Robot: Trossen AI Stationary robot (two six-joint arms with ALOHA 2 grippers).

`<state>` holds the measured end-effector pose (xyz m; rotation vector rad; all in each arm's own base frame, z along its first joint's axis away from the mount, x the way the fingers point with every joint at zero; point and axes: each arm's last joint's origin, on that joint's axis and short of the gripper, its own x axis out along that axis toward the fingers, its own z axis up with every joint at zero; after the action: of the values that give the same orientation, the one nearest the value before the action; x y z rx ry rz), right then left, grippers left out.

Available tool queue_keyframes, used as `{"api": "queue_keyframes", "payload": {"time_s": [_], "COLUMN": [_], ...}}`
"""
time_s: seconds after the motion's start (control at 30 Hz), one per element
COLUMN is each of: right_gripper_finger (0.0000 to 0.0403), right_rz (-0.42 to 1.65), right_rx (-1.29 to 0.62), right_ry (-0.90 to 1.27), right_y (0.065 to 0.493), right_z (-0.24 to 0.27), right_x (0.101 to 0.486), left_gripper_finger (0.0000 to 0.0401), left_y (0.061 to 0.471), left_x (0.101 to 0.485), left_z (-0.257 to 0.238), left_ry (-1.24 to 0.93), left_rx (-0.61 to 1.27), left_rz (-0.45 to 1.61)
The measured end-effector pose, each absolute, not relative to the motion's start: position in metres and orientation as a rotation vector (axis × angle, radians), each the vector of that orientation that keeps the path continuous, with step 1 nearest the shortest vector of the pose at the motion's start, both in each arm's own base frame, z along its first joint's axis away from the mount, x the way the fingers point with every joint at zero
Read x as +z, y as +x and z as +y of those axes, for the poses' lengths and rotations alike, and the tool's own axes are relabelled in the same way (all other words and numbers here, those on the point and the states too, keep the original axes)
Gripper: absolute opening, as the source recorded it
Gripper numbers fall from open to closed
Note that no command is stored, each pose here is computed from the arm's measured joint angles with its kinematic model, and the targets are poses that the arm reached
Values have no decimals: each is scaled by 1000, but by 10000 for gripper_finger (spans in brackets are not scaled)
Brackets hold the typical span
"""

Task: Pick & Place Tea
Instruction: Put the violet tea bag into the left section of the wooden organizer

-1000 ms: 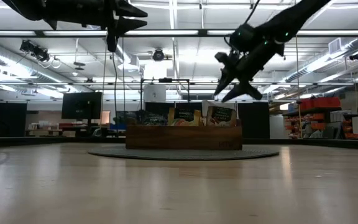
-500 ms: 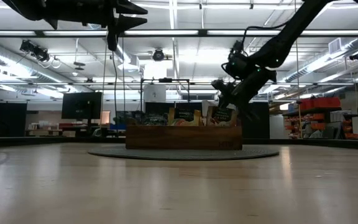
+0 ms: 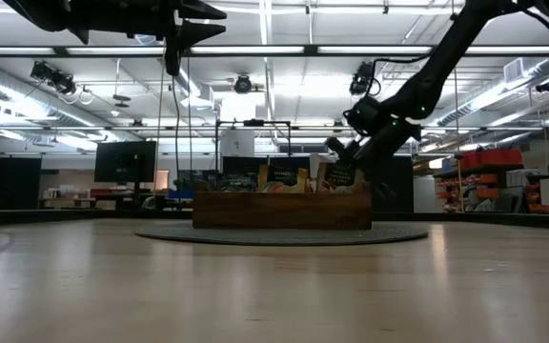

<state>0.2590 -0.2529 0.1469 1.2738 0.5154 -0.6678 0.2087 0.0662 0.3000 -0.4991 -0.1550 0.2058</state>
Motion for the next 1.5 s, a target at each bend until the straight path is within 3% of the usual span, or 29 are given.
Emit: {"api": "queue_keyframes", "payload": {"time_s": [0.43,0.67,0.83,1.0,1.5], "right_gripper_finger": [152,152,152,152,152], "right_rz": [504,619,632,720,867], "right_rx": [-665,-630,-612,-724,-660], "right_ry": [1322,1336,1241,1177,1265], "right_y": [271,288,293,290,293], "right_z": [-265,-282,-292,-296,-290], "right_x": [140,143,168,180,146], "left_gripper_finger": [99,99,99,99,99], "left_y": [209,207,207,207,206], "left_x": [300,302,302,303,305], "left_z": [66,71,71,71,73], "left_ry": [-505,-552,-554,-542,-532], "left_rx": [208,222,219,220,242], "left_rz": [-159,-184,-194,-193,-232]}}
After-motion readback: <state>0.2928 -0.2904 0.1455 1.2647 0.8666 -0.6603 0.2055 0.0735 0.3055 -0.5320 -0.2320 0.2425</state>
